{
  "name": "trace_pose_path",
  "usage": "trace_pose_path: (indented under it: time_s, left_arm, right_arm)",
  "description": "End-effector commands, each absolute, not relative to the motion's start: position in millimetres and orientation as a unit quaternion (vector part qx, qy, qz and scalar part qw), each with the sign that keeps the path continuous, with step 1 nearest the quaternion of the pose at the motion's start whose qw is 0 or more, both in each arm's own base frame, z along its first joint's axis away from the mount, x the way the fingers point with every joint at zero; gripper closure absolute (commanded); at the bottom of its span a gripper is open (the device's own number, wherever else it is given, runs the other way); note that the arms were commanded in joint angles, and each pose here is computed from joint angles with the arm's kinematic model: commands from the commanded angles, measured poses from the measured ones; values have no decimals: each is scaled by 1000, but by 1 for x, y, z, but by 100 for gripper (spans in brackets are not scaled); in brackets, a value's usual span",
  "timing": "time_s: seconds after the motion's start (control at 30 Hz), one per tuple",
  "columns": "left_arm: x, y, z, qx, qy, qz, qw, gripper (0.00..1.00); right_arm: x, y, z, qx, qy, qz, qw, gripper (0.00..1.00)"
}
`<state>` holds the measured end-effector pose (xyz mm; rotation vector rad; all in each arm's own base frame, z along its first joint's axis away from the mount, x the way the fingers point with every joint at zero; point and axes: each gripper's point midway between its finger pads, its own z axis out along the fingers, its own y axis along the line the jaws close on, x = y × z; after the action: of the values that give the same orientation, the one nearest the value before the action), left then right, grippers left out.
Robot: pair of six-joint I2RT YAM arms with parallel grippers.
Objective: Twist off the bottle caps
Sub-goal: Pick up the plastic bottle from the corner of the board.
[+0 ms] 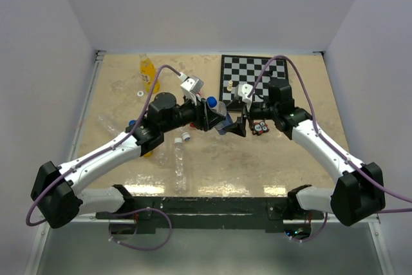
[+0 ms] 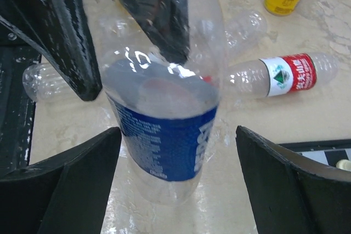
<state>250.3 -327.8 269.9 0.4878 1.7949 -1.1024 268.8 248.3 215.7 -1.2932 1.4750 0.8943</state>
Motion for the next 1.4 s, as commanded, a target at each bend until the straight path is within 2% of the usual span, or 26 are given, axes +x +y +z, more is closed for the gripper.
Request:
trace_pose_path:
  time_s: [0.0, 0.17, 0.37, 0.43, 0.57, 0.67, 0.77, 0.8, 0.83, 0.93, 1.03, 1.37]
  left_arm:
    - [246, -338, 303, 235, 687, -482, 491, 72]
    - [245, -339, 315, 252, 671, -483, 503, 72]
    - [240, -331, 315, 254, 664, -480, 514, 72]
    - [238, -329, 314, 253, 662, -481, 516, 72]
    - [234, -326, 316, 255, 652, -486, 524, 72]
    - [232, -324, 315, 257, 648, -484, 529, 71]
    - [231, -321, 313, 259, 649, -481, 530, 67]
    - [232, -320, 311, 259, 651, -477, 531, 61]
    - [231, -319, 310, 258, 653, -475, 530, 55]
    - [232, -312, 310, 254, 657, -461, 540, 23]
    - [232, -302, 315, 249, 659, -444, 554, 1]
    - [229, -257, 334, 265, 681, -344, 590, 0]
  right_arm:
    - [242, 266, 205, -571, 565, 403, 440, 12]
    - [227, 275, 201, -586, 552, 424, 415, 15]
    - [225, 276, 205, -587, 547, 428, 415, 32]
    - [224, 277, 205, -588, 546, 432, 413, 40]
    - [221, 277, 206, -592, 540, 435, 411, 69]
    - [220, 276, 208, -596, 535, 435, 411, 87]
    - [220, 276, 209, -600, 533, 432, 411, 97]
    - [220, 276, 210, -601, 532, 433, 410, 100]
    - [220, 276, 210, -603, 531, 430, 411, 100]
    - [221, 274, 210, -613, 529, 419, 412, 100]
    - [222, 272, 210, -622, 524, 409, 414, 100]
    - [229, 264, 203, -647, 523, 363, 419, 100]
